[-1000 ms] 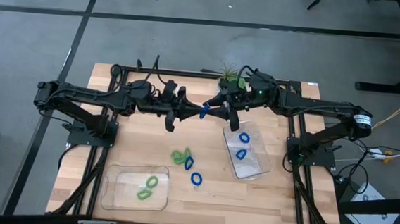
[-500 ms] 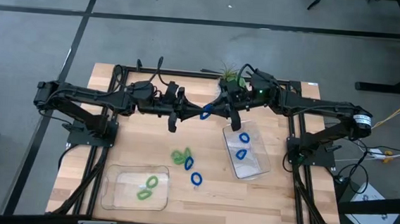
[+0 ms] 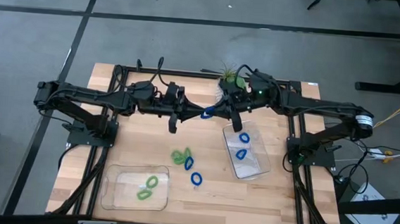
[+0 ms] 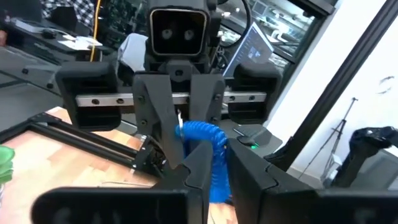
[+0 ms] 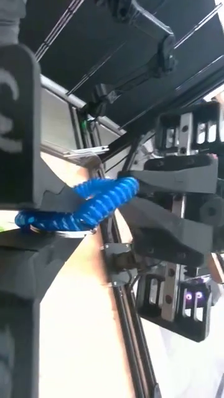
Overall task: Sort spring keychains
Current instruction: Put the blue spring keychain into the right transparent bin
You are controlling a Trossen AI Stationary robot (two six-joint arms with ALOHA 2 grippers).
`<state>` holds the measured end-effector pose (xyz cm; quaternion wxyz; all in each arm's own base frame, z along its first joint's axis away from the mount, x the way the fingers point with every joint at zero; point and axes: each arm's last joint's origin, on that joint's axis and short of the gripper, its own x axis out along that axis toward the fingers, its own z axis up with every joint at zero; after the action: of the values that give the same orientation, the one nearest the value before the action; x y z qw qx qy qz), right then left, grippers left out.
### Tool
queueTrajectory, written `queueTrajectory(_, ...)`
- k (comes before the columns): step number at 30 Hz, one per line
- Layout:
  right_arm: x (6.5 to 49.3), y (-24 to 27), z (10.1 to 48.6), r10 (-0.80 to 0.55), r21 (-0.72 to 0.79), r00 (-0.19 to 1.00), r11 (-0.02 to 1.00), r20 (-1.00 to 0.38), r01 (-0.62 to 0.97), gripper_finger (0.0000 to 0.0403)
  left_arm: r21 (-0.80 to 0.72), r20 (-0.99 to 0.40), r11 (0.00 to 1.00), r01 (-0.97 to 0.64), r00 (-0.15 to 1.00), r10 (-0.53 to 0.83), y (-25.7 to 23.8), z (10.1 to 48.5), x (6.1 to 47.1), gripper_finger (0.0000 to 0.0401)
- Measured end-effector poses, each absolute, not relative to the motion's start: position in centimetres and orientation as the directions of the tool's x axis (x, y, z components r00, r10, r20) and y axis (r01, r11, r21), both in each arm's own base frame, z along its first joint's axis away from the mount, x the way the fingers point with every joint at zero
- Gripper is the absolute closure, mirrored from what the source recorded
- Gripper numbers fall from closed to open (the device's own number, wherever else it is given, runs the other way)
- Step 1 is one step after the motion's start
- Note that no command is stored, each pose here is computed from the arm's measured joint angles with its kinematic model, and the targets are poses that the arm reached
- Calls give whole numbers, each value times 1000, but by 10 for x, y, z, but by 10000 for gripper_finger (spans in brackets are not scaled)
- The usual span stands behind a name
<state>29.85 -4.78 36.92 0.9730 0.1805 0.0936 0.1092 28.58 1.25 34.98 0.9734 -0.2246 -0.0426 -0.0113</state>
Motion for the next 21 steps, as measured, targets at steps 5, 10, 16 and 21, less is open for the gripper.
queueTrajectory(5,290,-46,372,246,370,955,913,-168,-171,381,-441,42,897,38,999,-22,12,345,286,321)
queueTrajectory(10,278,-44,374,241,376,946,915,-217,-147,373,-443,31,896,7,999,8,13,344,286,275)
queueTrajectory(16,257,-39,369,273,389,898,912,-346,-128,382,-441,19,897,-28,999,40,14,343,286,233)
queueTrajectory(21,235,-34,358,295,419,810,906,-507,-67,369,-432,-29,900,-49,999,41,14,338,286,225)
